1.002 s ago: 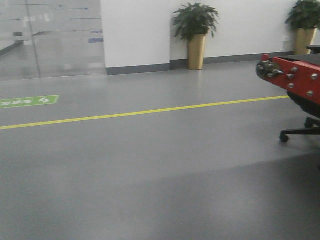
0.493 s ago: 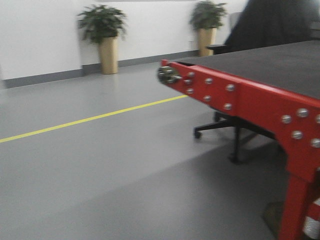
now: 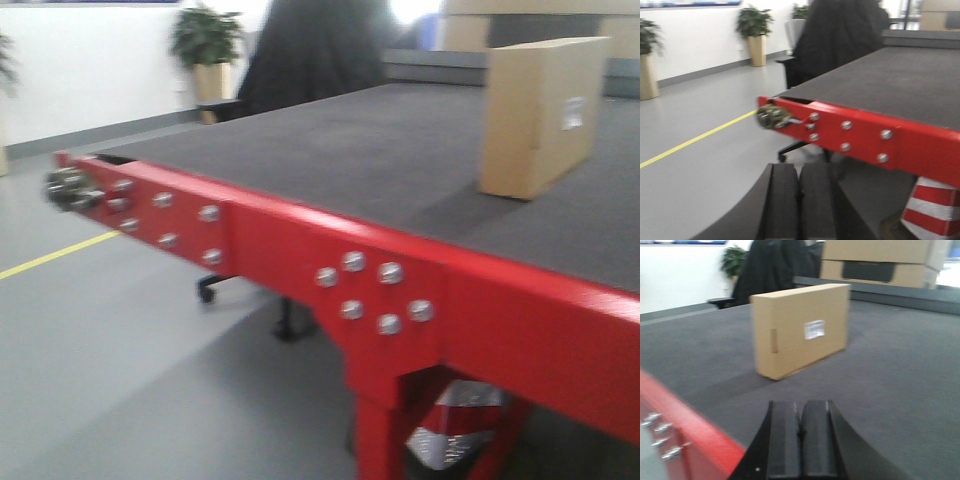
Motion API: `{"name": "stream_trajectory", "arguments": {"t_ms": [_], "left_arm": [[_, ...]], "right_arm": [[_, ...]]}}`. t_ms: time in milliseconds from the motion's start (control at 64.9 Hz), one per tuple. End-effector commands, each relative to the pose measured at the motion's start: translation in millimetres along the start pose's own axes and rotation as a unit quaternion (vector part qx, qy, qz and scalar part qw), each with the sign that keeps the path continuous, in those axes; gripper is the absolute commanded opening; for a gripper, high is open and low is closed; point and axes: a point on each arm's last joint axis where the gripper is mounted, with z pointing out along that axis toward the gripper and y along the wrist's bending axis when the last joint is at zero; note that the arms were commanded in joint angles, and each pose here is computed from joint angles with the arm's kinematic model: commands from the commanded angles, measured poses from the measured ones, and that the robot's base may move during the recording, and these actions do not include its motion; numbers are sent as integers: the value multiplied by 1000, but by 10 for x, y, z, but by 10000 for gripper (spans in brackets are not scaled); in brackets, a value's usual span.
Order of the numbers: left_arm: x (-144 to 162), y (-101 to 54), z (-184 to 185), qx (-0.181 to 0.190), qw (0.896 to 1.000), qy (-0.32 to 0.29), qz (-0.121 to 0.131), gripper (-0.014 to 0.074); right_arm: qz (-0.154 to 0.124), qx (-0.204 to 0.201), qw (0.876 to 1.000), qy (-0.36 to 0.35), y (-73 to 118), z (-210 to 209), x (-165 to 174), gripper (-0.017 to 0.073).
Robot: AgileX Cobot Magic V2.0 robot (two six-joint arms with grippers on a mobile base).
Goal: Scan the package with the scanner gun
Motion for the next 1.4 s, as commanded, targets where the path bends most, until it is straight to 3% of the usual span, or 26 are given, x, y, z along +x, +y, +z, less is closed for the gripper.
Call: {"name": "stream_trajectory", "arguments": {"t_ms": [0, 1387], "left_arm": [[-29, 3, -4, -1, 1000, -13, -3, -111], [-29, 2, -4, -1, 1000, -13, -3, -111]], "right_arm": [[-2, 1, 1000, -13, -2, -3, -24, -151], [-2, 1, 1000, -13, -2, -3, -24, -151]]}}
